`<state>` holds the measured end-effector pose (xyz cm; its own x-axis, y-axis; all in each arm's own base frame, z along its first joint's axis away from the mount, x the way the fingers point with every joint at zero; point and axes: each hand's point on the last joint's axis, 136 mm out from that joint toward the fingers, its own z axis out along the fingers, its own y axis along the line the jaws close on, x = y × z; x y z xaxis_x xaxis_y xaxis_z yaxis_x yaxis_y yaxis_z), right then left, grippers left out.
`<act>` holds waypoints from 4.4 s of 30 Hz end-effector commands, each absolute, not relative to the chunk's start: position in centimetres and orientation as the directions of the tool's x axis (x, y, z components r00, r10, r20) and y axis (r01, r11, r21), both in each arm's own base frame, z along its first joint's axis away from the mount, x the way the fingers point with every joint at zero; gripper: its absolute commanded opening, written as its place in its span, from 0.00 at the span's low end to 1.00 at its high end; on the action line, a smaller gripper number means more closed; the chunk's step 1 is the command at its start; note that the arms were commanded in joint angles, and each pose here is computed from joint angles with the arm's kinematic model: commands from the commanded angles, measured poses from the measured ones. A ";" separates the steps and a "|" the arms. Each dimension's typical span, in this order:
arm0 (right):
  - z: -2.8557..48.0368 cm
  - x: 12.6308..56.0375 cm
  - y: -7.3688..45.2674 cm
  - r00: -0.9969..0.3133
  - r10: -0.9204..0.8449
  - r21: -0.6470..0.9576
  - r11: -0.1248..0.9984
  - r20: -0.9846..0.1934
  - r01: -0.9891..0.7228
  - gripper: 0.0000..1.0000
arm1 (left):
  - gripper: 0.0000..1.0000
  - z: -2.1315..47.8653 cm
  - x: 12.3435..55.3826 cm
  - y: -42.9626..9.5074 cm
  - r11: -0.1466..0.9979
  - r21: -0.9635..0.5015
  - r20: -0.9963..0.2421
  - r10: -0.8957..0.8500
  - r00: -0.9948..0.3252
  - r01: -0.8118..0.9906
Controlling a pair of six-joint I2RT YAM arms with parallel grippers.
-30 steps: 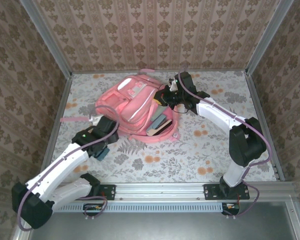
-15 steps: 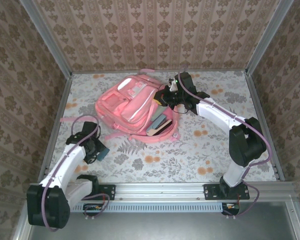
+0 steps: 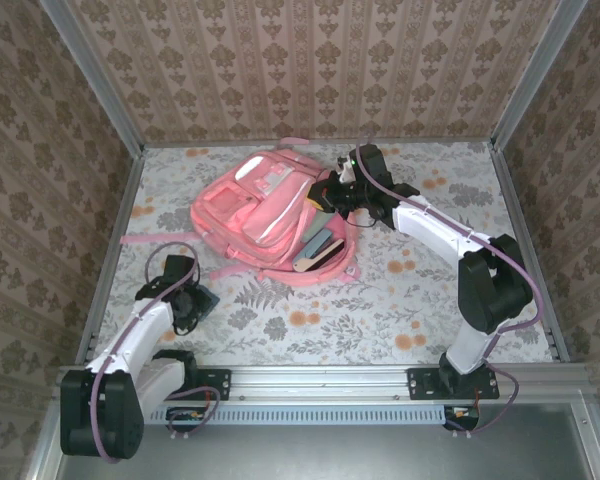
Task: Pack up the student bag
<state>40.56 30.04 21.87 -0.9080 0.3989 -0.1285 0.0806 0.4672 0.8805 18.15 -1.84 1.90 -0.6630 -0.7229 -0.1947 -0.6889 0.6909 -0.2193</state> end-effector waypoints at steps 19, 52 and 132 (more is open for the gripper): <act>21.6 39.0 29.4 -0.915 0.361 0.860 0.509 -0.181 0.031 0.00 | 0.00 9.9 20.6 -4.9 0.859 -0.317 -0.404 -0.505 -0.763 -0.401; 22.1 35.5 44.0 -0.983 0.112 0.895 0.437 -0.146 -0.083 0.00 | 0.00 19.4 19.4 -8.1 0.885 -0.436 -0.536 -0.399 -0.744 -0.161; 20.3 37.1 33.7 -0.956 0.249 0.857 0.515 -0.156 -0.006 0.00 | 0.59 14.8 23.4 -6.3 0.632 -0.665 -0.357 -0.737 -0.574 -0.397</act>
